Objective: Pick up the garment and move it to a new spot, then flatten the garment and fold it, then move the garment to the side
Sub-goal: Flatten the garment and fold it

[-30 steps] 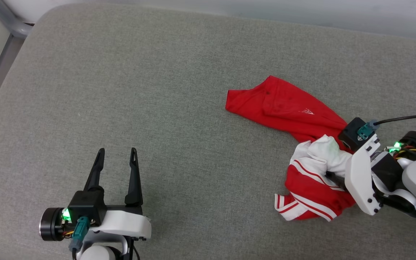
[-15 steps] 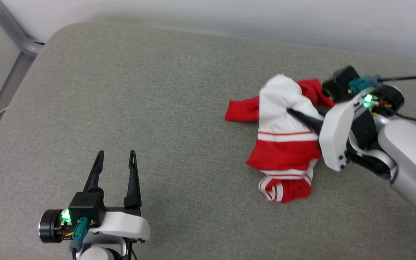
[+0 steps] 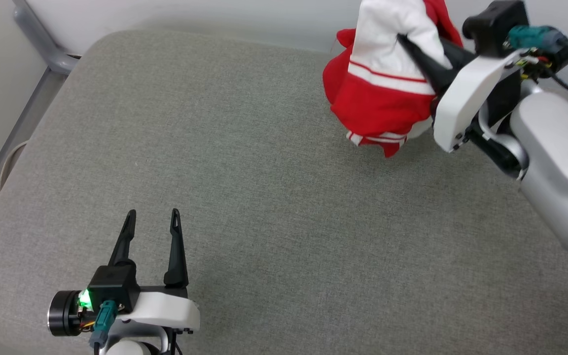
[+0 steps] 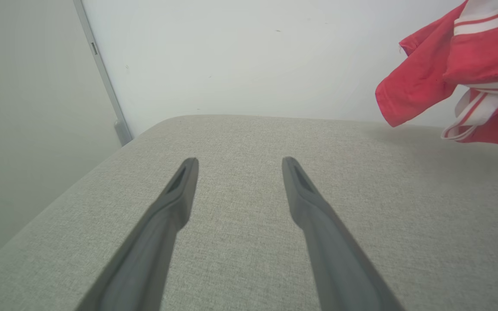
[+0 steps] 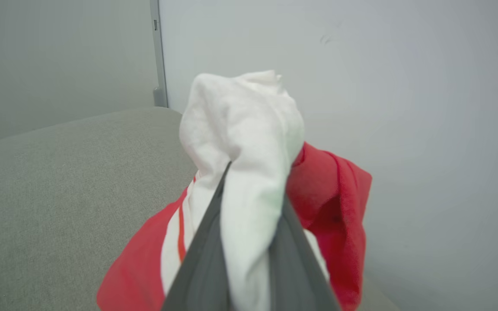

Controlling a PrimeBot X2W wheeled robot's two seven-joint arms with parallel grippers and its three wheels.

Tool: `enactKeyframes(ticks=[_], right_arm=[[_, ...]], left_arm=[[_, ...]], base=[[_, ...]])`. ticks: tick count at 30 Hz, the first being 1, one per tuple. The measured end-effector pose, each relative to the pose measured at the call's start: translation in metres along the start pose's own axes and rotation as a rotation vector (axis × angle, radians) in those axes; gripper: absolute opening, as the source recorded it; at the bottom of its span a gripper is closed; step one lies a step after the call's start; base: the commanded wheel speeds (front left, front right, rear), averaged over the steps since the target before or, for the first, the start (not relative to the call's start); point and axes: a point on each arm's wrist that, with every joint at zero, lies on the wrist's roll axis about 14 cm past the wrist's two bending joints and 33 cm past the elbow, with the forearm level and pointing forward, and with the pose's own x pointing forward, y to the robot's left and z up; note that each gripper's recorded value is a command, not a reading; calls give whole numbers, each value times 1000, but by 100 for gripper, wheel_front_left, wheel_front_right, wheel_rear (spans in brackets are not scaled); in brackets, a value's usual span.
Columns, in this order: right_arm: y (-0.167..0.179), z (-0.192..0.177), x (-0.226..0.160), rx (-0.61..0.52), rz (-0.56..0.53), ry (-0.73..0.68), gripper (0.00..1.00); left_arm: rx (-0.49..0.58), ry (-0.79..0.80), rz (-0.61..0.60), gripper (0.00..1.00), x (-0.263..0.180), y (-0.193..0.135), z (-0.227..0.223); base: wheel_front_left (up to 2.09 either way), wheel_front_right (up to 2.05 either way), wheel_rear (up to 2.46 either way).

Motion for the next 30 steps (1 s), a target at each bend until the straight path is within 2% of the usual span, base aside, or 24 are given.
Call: enactKeyframes(ticks=[3,7,10,17,21,30], right_arm=[[6,-20,-4,-47,9,38,0],[22,-78,-25,-52,38,162,0],[33,-108,-43,-52,59,218,0],[68,-130,-82,-19,120,221,0],[92,-151,-119,-7,162,268,0],[95,-182,-191,84,74,350,0]], left_arm=[[0,2,4,100,0,0,-1],[-6,10,-11,100,-1,-5,-3],[-10,9,-22,100,1,-10,-4],[-15,11,-53,100,-5,-18,-4],[-22,7,-74,100,-9,-24,-3],[-29,-4,-110,100,-19,-32,1]], base=[[0,0,0],[0,0,0],[0,0,0],[0,0,0],[0,0,0],[0,0,0]])
